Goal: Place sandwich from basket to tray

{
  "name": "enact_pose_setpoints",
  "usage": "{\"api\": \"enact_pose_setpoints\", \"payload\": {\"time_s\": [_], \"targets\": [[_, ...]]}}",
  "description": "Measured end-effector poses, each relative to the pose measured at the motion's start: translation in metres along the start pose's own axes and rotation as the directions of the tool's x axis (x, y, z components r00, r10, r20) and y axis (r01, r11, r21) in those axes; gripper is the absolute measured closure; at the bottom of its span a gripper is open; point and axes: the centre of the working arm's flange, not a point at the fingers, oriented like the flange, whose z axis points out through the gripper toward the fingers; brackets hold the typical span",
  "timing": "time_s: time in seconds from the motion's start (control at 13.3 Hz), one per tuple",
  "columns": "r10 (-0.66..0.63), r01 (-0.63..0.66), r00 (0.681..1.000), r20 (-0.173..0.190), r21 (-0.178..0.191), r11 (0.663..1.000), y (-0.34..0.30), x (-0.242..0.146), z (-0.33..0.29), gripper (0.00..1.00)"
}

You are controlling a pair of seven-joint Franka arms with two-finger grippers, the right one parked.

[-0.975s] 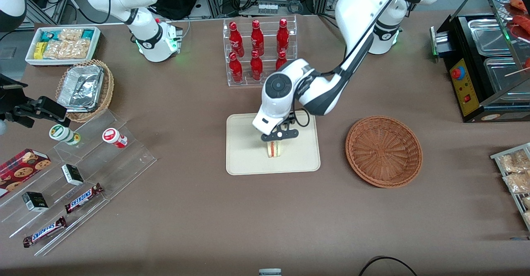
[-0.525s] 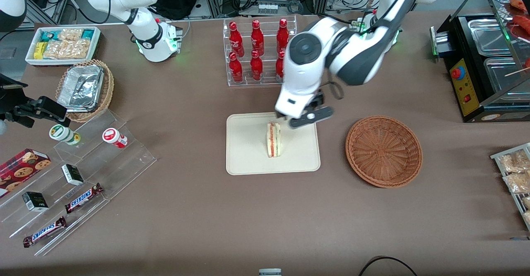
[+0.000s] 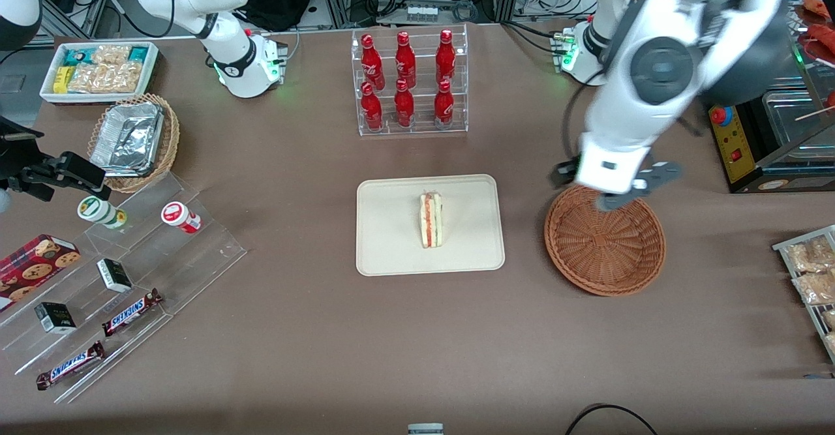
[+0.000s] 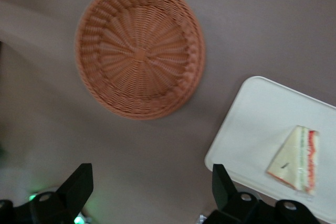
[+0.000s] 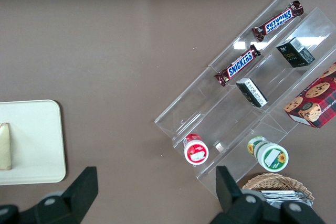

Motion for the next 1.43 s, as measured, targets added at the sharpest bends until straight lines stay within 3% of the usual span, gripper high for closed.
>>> {"api": "enact_pose_setpoints", "payload": {"time_s": [0.22, 0.53, 0.82, 1.2, 1.43], "targets": [[0.049, -0.049, 0.999, 0.013, 0.006, 0.999, -0.067, 0.02, -0.025, 0.0], [0.152, -0.153, 0.987, 0.044, 0.023, 0.988, -0.113, 0.013, -0.047, 0.0], [0.219, -0.219, 0.974, 0.056, 0.0, 0.976, -0.151, 0.028, -0.05, 0.0], [0.332, -0.332, 0.943, 0.005, -0.031, 0.943, -0.162, 0.031, -0.074, 0.0], [0.36, -0.36, 0.933, -0.019, -0.026, 0.933, -0.17, 0.037, -0.079, 0.0]]}}
